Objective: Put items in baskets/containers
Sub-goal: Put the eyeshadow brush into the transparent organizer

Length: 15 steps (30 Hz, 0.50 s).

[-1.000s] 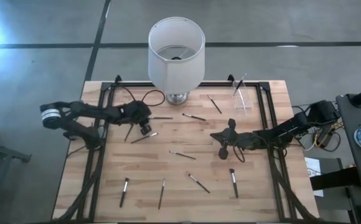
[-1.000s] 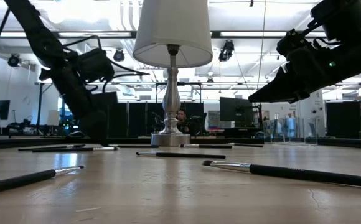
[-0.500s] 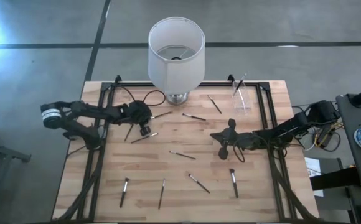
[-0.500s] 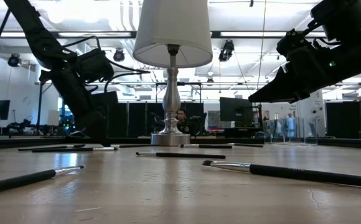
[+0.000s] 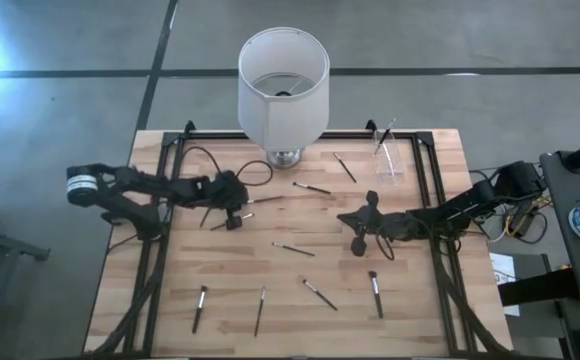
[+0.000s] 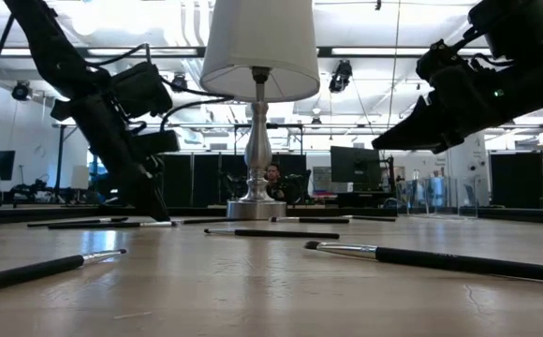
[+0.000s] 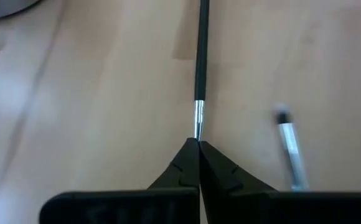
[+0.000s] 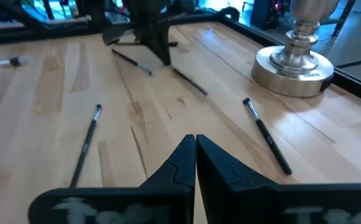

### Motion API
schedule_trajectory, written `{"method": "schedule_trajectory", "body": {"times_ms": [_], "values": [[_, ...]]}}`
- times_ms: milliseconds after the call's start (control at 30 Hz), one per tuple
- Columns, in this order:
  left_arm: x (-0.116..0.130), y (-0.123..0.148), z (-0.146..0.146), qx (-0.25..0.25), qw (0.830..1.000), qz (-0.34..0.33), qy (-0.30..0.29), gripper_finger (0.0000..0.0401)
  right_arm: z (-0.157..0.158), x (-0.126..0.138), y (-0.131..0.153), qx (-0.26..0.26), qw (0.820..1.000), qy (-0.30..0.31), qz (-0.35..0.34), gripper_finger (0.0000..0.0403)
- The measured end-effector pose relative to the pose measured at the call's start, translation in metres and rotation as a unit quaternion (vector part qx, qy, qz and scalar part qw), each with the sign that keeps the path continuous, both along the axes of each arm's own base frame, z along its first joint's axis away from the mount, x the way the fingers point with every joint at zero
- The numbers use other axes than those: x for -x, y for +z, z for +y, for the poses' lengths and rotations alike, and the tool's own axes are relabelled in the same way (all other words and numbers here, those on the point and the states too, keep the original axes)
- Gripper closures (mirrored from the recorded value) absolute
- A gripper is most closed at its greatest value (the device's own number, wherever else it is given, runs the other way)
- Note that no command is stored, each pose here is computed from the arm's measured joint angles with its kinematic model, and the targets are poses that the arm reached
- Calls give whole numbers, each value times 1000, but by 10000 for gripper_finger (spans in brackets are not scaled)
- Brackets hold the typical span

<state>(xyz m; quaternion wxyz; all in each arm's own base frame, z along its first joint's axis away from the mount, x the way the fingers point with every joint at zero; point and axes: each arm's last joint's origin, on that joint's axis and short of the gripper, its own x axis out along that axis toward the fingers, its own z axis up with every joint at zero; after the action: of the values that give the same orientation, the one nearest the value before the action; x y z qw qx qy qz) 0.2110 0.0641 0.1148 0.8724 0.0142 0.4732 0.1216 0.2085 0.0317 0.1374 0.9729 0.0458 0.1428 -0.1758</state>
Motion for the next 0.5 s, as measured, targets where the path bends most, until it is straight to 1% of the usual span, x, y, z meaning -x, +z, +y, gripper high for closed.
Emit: {"method": "schedule_trajectory", "body": {"times_ms": [167, 267, 367, 500], "values": [[-3, 10, -14, 4, 999, -32, -24, 400, 2, -7, 4, -9, 1000, -1, -5, 394], [-4, 11, -20, 15, 998, -37, -41, 400, 3, -16, 4, -7, 1000, -2, 1, 388], [-4, 12, -23, 14, 998, -38, -44, 400, 2, -30, 3, -9, 1000, -2, 8, 370], [-6, 13, -24, 9, 998, -46, -44, 400, -6, -55, -3, -19, 1000, -2, 24, 334]]}}
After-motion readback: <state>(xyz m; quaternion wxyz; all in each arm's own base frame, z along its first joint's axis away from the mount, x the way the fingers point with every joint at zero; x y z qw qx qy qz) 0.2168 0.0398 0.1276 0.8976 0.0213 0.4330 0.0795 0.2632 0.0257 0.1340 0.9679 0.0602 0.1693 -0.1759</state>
